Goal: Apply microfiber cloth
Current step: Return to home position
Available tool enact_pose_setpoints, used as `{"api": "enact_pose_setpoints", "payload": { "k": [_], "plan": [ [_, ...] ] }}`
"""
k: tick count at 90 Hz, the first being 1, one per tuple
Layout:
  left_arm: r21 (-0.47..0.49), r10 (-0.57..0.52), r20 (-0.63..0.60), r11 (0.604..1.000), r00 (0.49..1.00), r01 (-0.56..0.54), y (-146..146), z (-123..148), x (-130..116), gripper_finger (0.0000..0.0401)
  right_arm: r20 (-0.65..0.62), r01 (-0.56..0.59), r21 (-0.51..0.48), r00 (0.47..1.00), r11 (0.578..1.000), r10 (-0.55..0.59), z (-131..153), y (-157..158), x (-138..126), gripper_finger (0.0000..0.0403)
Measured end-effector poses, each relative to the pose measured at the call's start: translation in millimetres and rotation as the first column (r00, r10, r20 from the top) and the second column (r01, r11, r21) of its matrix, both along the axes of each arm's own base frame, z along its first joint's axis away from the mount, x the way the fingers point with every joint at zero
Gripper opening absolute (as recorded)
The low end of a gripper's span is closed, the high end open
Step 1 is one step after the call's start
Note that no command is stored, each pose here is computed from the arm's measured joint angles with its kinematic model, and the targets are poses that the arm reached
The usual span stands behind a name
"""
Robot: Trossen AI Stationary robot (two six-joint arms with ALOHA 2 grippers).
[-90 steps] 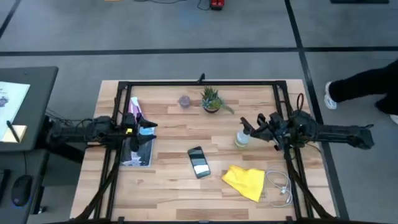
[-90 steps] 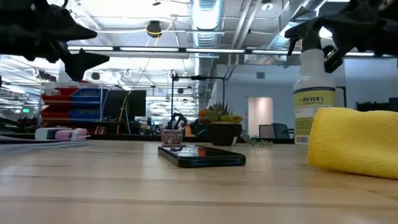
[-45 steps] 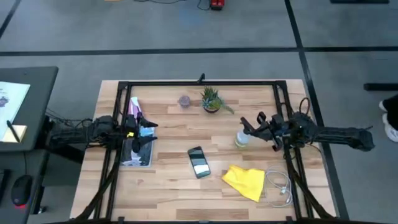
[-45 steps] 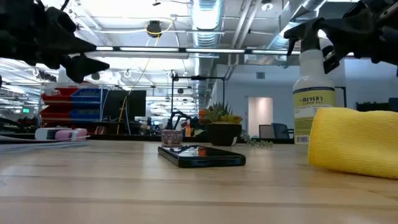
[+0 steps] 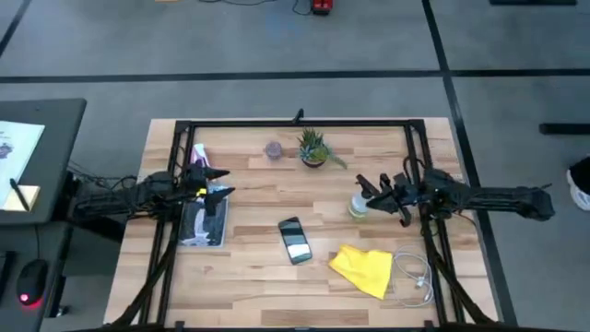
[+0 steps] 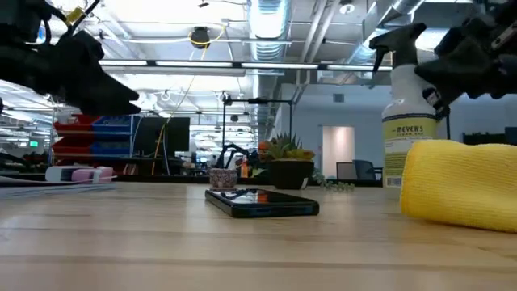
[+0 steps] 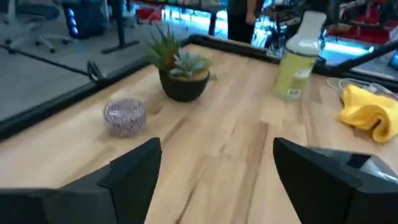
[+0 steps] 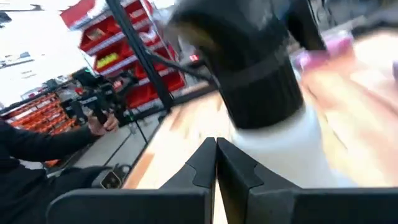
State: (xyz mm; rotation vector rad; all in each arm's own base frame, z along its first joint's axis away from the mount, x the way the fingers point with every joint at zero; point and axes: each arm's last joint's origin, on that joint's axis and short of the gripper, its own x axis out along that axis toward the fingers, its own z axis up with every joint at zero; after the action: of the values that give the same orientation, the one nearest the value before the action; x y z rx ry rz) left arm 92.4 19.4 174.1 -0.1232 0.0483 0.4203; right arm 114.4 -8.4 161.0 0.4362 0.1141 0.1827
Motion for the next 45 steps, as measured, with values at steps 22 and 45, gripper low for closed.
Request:
{"api": "enact_pose_setpoints", "payload": {
  "k": [22, 45],
  "plan": [
    [-0.004, 0.001, -0.014, 1.0, 1.0, -0.001, 0.1, -0.8, 0.8, 0.0287, -0.142, -0.001, 0.024, 0.99, 1.0, 0.004, -13.8, 0.4, -2.1, 0.0001],
    [-0.005, 0.002, -0.013, 1.0, 1.0, -0.002, 0.1, -0.9, 0.8, 0.0287, -0.105, -0.055, 0.014, 0.993, 0.998, 0.056, -10.3, 8.4, -3.7, 0.0001]
  ]
}}
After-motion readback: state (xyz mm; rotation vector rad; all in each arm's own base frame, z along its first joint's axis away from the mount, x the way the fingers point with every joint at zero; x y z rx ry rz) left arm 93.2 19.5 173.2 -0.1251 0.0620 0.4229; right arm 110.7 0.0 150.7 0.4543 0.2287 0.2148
